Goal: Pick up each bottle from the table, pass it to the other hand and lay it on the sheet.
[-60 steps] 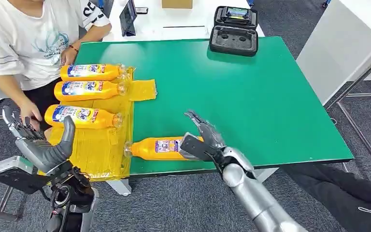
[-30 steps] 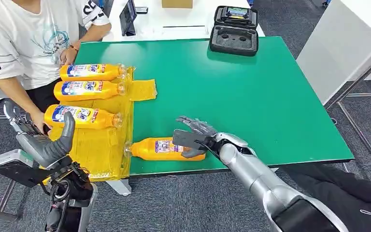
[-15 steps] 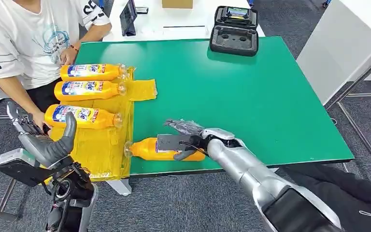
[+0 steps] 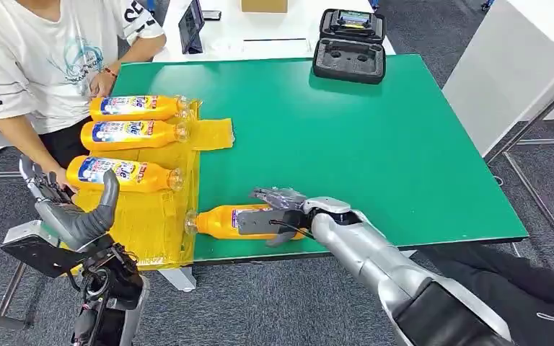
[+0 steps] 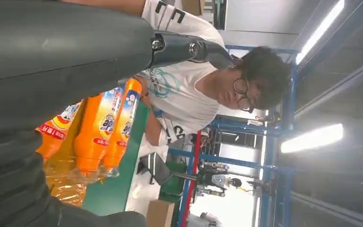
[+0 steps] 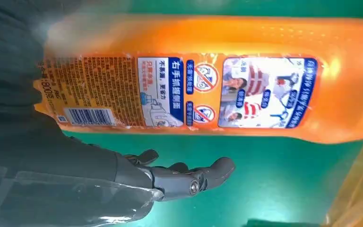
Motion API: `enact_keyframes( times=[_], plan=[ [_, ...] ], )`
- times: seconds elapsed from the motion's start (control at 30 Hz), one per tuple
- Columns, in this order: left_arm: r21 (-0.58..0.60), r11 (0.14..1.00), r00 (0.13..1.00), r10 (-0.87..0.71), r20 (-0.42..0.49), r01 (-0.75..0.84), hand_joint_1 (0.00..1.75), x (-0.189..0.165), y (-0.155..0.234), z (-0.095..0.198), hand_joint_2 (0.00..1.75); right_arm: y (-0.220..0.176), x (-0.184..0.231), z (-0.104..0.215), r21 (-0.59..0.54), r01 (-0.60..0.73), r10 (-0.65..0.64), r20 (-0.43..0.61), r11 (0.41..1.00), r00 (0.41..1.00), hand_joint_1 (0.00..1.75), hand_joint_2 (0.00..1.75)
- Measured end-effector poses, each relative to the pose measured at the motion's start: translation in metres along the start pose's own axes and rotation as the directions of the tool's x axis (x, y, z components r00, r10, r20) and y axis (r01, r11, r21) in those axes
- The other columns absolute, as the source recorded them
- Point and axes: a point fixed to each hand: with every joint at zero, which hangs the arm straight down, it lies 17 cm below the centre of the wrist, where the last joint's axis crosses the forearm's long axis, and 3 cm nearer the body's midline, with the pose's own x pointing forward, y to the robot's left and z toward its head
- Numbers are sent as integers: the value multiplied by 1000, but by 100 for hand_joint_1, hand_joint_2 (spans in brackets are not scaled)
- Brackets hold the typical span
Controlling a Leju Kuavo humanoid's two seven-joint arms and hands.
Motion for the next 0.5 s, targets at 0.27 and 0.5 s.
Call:
enact_keyframes(
  times=[0.27, 0.5],
  plan=[
    [-5, 1000, 1000, -3, -7, 3, 0, -3, -1, 2, 175, 8, -8, 1, 31, -25, 26, -29, 999, 999, 0, 175],
    [-2, 1000, 1000, -6, -15, 6, 0, -5, 1, 3, 175, 5, -28, 1, 30, -125, 128, -115, 992, 985, 0, 175]
  ],
)
